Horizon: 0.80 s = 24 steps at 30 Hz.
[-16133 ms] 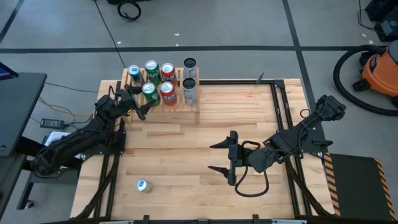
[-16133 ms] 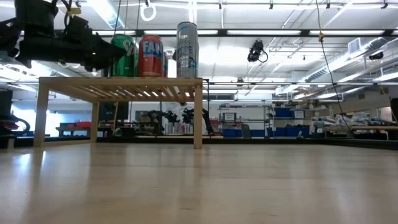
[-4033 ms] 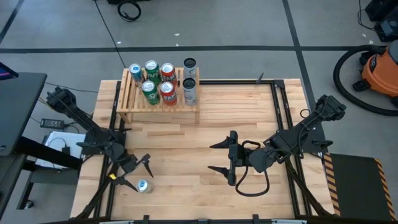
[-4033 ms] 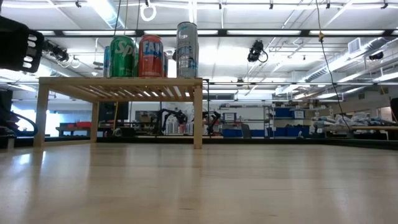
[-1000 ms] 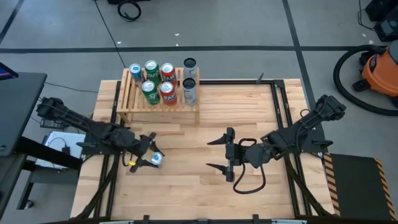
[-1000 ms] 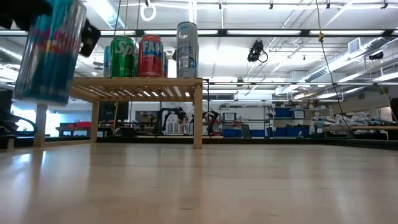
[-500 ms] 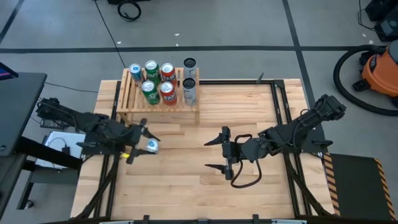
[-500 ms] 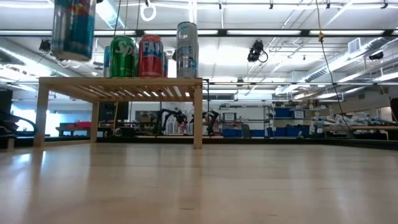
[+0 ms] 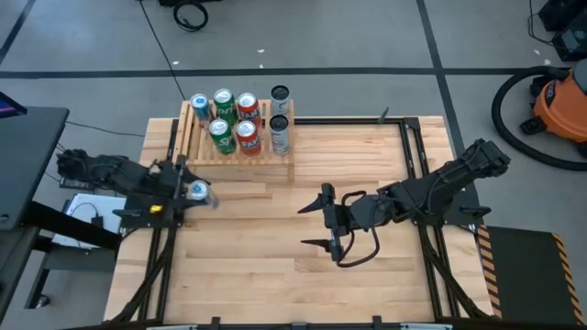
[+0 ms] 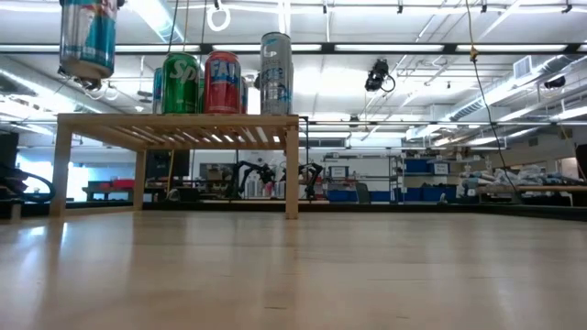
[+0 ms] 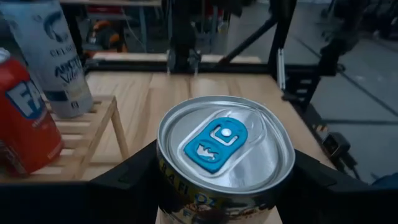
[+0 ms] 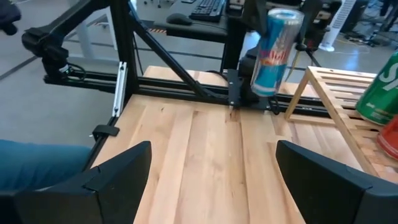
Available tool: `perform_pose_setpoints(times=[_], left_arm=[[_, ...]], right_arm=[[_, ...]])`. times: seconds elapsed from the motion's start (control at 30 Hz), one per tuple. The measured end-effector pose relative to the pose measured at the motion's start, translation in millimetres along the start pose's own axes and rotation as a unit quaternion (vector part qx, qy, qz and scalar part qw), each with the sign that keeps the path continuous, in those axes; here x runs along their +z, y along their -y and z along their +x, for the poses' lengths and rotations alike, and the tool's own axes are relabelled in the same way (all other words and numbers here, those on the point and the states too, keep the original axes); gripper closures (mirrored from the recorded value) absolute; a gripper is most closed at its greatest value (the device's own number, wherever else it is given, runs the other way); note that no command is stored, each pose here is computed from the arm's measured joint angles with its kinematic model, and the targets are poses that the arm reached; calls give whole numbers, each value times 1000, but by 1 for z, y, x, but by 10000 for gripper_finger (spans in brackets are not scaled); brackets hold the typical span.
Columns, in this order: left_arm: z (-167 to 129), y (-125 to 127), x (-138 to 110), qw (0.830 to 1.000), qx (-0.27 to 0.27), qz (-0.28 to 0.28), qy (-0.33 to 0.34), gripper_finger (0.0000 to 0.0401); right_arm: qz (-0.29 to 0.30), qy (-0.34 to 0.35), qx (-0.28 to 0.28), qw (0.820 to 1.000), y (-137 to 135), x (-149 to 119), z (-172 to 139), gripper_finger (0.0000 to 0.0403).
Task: Place canned beverage on shelf
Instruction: Put the blue soda can on the shelf
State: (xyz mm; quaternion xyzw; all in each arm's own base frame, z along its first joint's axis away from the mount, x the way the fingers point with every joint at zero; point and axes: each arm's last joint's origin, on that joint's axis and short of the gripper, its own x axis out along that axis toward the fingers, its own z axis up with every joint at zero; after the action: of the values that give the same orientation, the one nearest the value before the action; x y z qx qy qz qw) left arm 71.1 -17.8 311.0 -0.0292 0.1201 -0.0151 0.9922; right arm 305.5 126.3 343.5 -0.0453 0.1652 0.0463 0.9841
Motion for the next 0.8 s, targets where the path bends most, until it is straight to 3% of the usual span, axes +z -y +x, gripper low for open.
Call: perform_pose_setpoints(times=[0.3,0.47,0.6,0.8], left_arm=[[-25,-14,-8,997,65,5,28,161],[-29,-19,-8,990,134,-2,45,161],[-29,-20,-7,987,156,0,46,161],[-32,-26,-7,962,268,-3,59,161]], right_arm=[[1,-1,15,1000,1,0,0,48],[1,-1,15,1000,1,0,0,48],[1,-1,15,1000,1,0,0,48],[1,-2,15,1000,1,0,0,48]])
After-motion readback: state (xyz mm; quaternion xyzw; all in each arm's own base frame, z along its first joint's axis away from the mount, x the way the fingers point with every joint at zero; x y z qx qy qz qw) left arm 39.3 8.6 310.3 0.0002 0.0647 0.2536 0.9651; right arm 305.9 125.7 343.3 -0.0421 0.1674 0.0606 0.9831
